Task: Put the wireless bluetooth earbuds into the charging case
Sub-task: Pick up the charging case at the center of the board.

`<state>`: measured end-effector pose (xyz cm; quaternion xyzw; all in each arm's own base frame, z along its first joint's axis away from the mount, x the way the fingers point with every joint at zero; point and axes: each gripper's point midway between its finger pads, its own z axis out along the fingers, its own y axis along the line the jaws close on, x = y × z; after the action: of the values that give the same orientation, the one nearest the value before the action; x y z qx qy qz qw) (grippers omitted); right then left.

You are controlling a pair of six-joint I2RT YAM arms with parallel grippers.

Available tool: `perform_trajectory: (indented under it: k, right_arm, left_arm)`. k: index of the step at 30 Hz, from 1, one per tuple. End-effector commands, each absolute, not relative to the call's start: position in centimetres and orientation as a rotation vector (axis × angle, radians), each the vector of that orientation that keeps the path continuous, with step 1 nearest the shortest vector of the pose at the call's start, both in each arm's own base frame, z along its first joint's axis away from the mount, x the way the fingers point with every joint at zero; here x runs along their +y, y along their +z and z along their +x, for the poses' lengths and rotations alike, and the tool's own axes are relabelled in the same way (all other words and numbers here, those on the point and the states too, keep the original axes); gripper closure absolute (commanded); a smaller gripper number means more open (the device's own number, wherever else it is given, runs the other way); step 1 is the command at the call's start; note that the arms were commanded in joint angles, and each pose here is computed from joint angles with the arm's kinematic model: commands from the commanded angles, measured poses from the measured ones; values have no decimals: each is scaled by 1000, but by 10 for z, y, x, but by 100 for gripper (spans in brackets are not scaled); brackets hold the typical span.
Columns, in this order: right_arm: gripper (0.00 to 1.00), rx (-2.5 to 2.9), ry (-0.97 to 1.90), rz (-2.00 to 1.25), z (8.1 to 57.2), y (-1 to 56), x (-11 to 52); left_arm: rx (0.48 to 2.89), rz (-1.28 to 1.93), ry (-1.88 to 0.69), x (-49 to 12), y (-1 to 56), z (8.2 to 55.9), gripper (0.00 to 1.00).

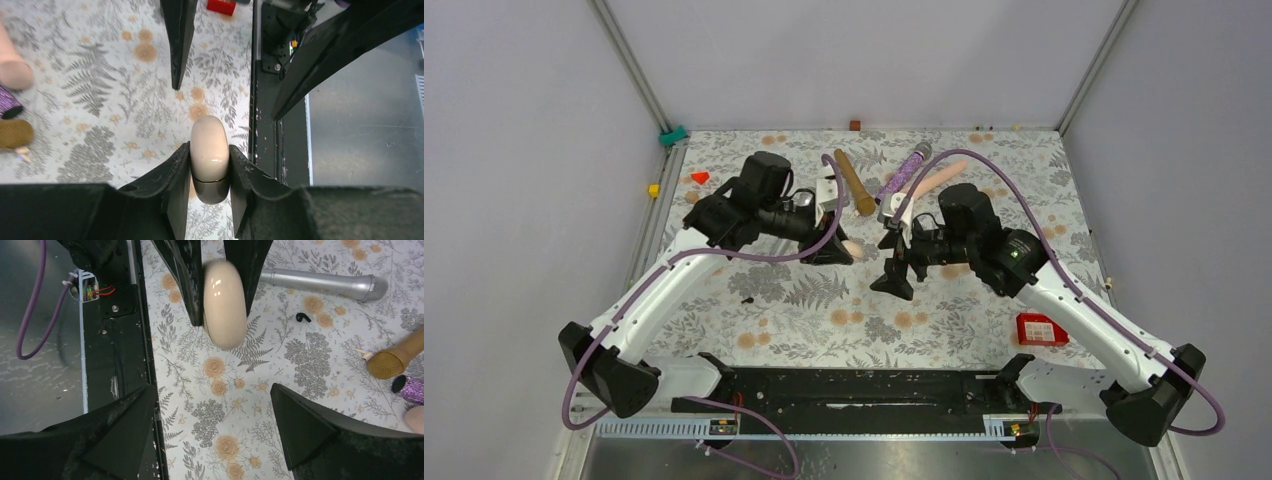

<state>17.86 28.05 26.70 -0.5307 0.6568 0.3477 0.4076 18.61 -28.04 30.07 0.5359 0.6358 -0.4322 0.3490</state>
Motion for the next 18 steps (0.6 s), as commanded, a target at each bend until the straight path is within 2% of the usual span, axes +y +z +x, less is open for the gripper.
perform_trajectory:
  k: [1, 4, 7, 10, 13, 18]
  right_arm:
    - [8, 1556, 970, -1316, 171, 294, 292]
    - [12, 1535, 1018, -1336, 165, 294, 295]
    - [15, 1533, 1088, -1364, 160, 292, 302]
    - [18, 1538, 1142, -1374, 158, 298, 309]
    - [18, 1528, 1190, -1406, 157, 301, 315]
    - [12, 1566, 1243, -1413, 159, 289, 323]
  left_arm:
    - [1578, 1421, -1114, -279, 295, 182, 89]
    - [1574, 1460, -1082, -271, 292, 175, 91]
    - [1549, 1546, -1047, -258, 292, 161, 99]
    - [1560, 1578, -1020, -249, 284, 154, 99]
    - [1556, 1593, -1026, -246, 275, 149, 99]
    - [1607, 1577, -989, -242, 262, 155, 95]
